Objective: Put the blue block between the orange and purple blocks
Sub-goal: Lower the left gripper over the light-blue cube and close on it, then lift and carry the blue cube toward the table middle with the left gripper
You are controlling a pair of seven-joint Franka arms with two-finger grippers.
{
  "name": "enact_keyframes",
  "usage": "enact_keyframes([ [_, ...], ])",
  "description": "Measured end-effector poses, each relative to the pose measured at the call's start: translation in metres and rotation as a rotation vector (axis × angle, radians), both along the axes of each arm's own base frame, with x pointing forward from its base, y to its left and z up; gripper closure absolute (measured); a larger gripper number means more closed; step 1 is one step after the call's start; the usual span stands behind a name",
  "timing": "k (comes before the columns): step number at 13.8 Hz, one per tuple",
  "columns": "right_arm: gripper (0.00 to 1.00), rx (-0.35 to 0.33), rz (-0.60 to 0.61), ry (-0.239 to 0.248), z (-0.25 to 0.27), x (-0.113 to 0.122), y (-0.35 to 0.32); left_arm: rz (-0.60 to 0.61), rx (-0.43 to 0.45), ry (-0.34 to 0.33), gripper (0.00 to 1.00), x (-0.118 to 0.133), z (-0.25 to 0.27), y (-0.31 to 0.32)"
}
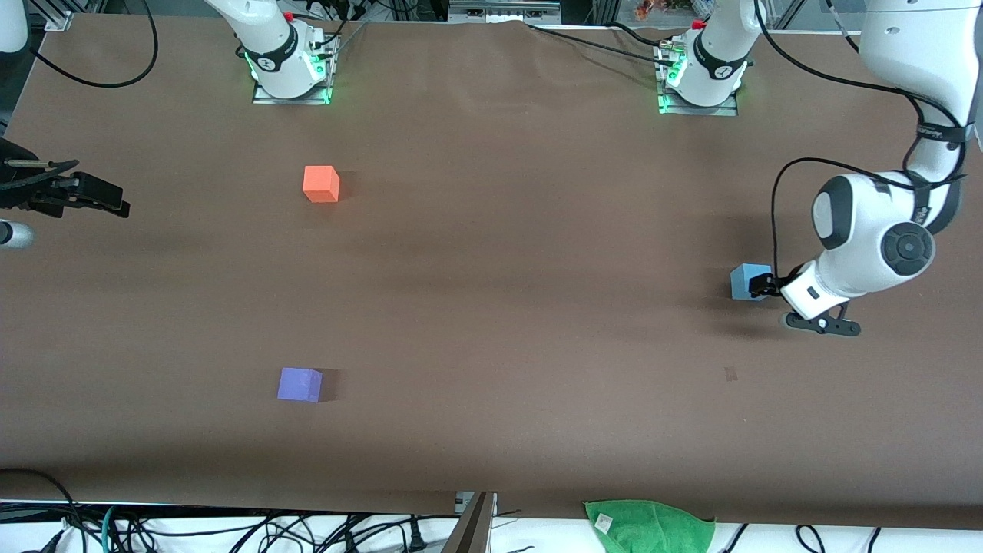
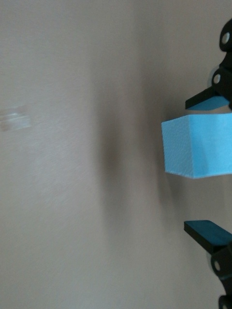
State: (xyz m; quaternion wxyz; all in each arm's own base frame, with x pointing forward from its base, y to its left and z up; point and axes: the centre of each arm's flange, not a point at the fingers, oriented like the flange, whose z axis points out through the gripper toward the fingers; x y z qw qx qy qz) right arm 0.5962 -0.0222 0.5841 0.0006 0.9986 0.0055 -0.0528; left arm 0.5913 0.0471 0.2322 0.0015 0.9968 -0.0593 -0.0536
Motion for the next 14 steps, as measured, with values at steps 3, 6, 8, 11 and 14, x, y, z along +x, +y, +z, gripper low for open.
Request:
enact_keyframes([
  [3,0.0,0.0,0.0,0.0,0.0,0.0,0.0,0.025,-0.021,0.015,0.0,-0.009,-0.01,-0.001],
  [6,0.0,0.0,0.0,0.0,0.0,0.0,0.0,0.026,-0.023,0.033,0.0,-0.016,-0.017,-0.001],
  [8,0.0,0.0,0.0,0.0,0.0,0.0,0.0,0.027,-0.025,0.056,0.0,-0.024,-0.026,-0.002],
  [11,0.0,0.0,0.0,0.0,0.0,0.0,0.0,0.029,-0.024,0.063,0.19,-0.029,-0.037,-0.001],
  [14,0.0,0.0,0.0,0.0,0.0,0.0,0.0,0.033,-0.024,0.057,0.43,-0.028,-0.038,0.001],
])
